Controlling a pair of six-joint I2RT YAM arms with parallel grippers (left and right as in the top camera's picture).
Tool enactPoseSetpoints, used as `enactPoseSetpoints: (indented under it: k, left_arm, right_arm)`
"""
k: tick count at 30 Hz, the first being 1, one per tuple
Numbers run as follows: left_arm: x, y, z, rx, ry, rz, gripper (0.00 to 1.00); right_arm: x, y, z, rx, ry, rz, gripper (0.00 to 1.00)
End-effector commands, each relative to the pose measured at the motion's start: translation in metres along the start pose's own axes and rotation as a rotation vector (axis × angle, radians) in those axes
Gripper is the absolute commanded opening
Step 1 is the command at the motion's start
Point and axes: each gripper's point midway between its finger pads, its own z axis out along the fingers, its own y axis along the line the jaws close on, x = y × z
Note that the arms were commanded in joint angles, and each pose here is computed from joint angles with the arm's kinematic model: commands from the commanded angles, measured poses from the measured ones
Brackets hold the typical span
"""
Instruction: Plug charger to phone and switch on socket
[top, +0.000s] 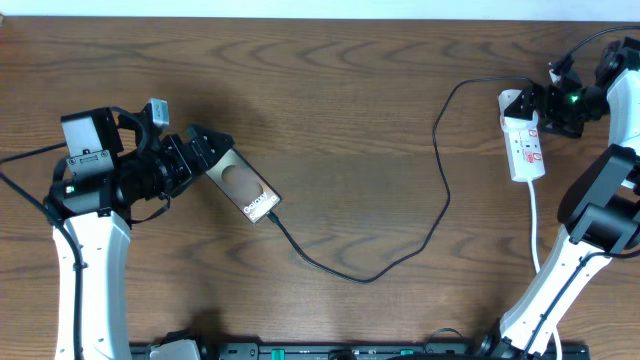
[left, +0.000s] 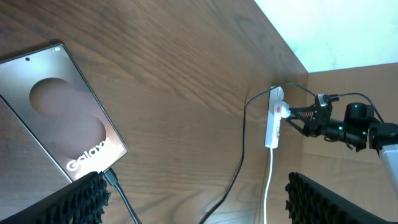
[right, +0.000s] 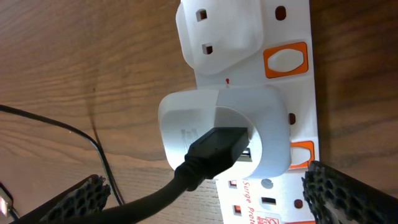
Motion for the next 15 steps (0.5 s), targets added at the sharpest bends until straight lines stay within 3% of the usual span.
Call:
enactPoseSetpoints:
  k: [1,15]
  left_arm:
    - [-0.003,-0.003,-0.002,-0.002,-0.007,0.031,0.91]
    - [-0.002,-0.003,-0.002,-0.003,-0.004,0.028,0.91]
  right_arm:
    - [-0.003,0.006,0.003,-0.001,0.004,0.009,0.99]
    - [0.003,0.014,0.027,0.001,0.06,-0.009,0.99]
